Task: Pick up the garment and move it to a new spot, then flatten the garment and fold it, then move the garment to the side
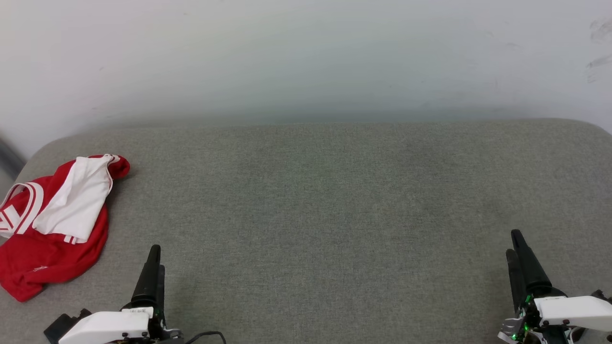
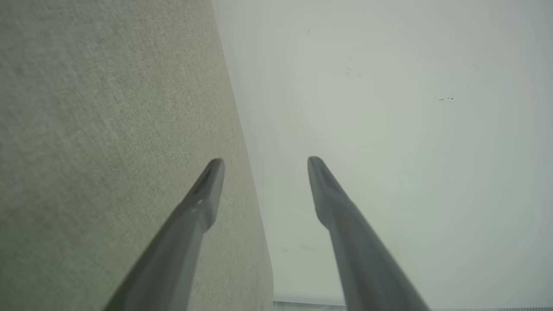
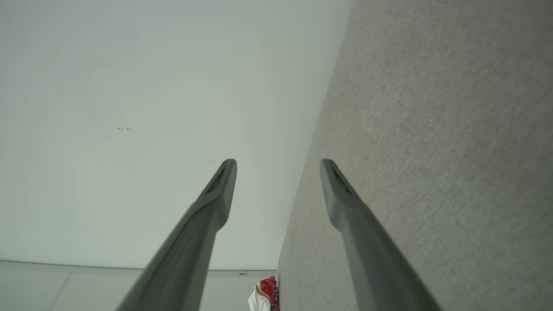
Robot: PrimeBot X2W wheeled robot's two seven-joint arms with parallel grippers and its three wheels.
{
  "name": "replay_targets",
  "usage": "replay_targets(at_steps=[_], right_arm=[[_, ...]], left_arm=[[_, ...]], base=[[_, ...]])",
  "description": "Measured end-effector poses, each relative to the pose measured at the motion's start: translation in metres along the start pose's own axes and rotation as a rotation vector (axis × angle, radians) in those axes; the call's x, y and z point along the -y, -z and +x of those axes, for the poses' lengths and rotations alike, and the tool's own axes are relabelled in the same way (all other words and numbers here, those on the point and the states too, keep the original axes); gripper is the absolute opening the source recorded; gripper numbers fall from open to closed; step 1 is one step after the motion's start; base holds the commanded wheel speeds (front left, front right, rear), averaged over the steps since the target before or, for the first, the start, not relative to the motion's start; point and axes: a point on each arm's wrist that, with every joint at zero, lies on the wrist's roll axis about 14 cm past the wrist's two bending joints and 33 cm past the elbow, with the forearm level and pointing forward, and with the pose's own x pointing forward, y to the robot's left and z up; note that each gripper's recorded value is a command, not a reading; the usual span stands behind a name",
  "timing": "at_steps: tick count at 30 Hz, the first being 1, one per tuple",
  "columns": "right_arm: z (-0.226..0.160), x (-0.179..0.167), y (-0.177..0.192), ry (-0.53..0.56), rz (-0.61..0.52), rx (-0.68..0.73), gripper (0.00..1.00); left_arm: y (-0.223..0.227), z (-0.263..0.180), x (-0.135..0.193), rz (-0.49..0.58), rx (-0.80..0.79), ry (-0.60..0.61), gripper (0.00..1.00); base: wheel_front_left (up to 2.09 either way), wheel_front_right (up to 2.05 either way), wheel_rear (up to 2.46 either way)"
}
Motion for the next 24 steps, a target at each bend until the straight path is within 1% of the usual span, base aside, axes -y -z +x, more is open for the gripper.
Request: replay_targets(at_steps=[4,9,16,24], right_arm=[[0.0,-0.003,-0.006,-0.006,-0.096,0.021,1.0],[0.001,-0.016,-0.01,-0.045,-0.276,0.037,1.0],[0.002,-0.036,-0.016,-0.101,-0.49,0.075,1.0],[0.002,-0.069,-0.004,-0.207,-0.722,0.084,1.0]], left_arm=[[-0.009,0.0,0.002,0.071,0.031,0.006,1.0],[-0.02,0.0,0.008,0.165,0.07,0.02,1.0],[-0.026,0.002,0.031,0.332,0.104,0.076,1.0],[-0.022,0.003,0.053,0.513,0.13,0.12,1.0]], base=[[0.0,0.0,0.0],[0.0,0.0,0.0],[0.0,0.0,0.0],[0.0,0.0,0.0]])
